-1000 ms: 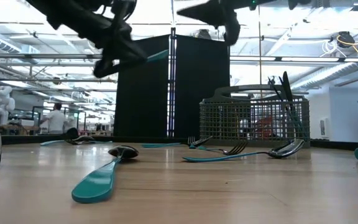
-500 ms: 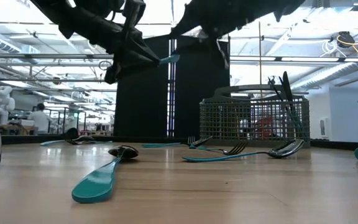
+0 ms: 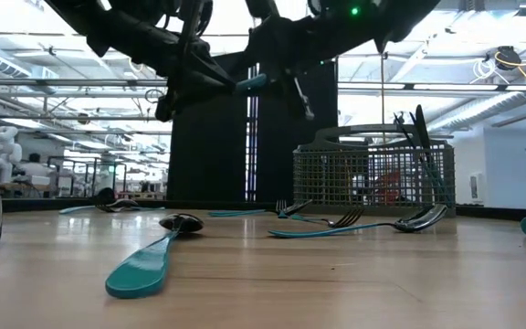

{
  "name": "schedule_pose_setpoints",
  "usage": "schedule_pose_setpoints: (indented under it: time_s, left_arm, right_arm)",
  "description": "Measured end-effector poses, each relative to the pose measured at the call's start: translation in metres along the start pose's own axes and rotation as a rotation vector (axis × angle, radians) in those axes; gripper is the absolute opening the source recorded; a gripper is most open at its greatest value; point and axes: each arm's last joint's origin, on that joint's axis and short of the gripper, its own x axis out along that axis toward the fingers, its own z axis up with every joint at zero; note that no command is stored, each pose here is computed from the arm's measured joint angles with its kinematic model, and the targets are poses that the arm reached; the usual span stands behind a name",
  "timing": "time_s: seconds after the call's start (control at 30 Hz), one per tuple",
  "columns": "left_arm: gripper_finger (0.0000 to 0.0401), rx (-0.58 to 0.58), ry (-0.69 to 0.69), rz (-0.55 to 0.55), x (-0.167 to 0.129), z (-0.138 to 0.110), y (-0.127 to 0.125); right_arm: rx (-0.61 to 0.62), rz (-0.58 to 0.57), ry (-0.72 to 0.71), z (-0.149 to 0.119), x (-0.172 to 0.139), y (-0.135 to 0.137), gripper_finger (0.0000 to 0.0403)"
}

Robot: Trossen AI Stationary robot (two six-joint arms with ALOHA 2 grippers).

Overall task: Sort silverware
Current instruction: Put the blue knife into the right of the blue utensil organizer

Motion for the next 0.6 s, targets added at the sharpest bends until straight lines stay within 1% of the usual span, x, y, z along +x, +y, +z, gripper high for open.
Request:
schedule_pose_setpoints:
  time_s: [0.07, 0.17, 0.27, 0.33, 0.37, 0.5, 0.6]
  left_arm:
    - [0.0013, 0.021, 0.002, -0.002, 0.0000, -0.0001, 0.0000]
    - [0.0013, 0.043, 0.002, -0.001, 0.0000, -0.0001, 0.0000]
    - [0.0019, 0.041, 0.003, 0.005, 0.0001, 0.0000, 0.0009]
    - [0.0030, 0.042, -0.011, 0.016, 0.0001, 0.0005, 0.0012]
    - [0.0037, 0.049, -0.020, 0.023, 0.0000, 0.0008, 0.0011]
    - [0.0075, 0.118, -0.051, 0.038, -0.0009, 0.0039, 0.0019]
    - [0.0108, 0.191, -0.031, 0.023, -0.0019, 0.0065, 0.0046]
  right_arm:
    - [-0.007, 0.010, 0.000, 0.0016, 0.0027, 0.0033, 0.0145]
    - [0.000, 0.017, 0.001, 0.0026, 0.0035, 0.0049, 0.0118]
    - [-0.002, 0.019, 0.023, 0.0053, 0.0029, 0.0059, 0.0072]
    - [-0.003, 0.020, 0.046, 0.0070, 0.0015, 0.0059, 0.0031]
    - [0.002, 0.020, 0.056, 0.0078, 0.0009, 0.0059, 0.0018]
    - [0.063, 0.024, 0.058, 0.0089, -0.0003, 0.0061, 0.0013]
    - [0.094, 0.071, 0.048, 0.0069, -0.0049, 0.0064, 0.0007]
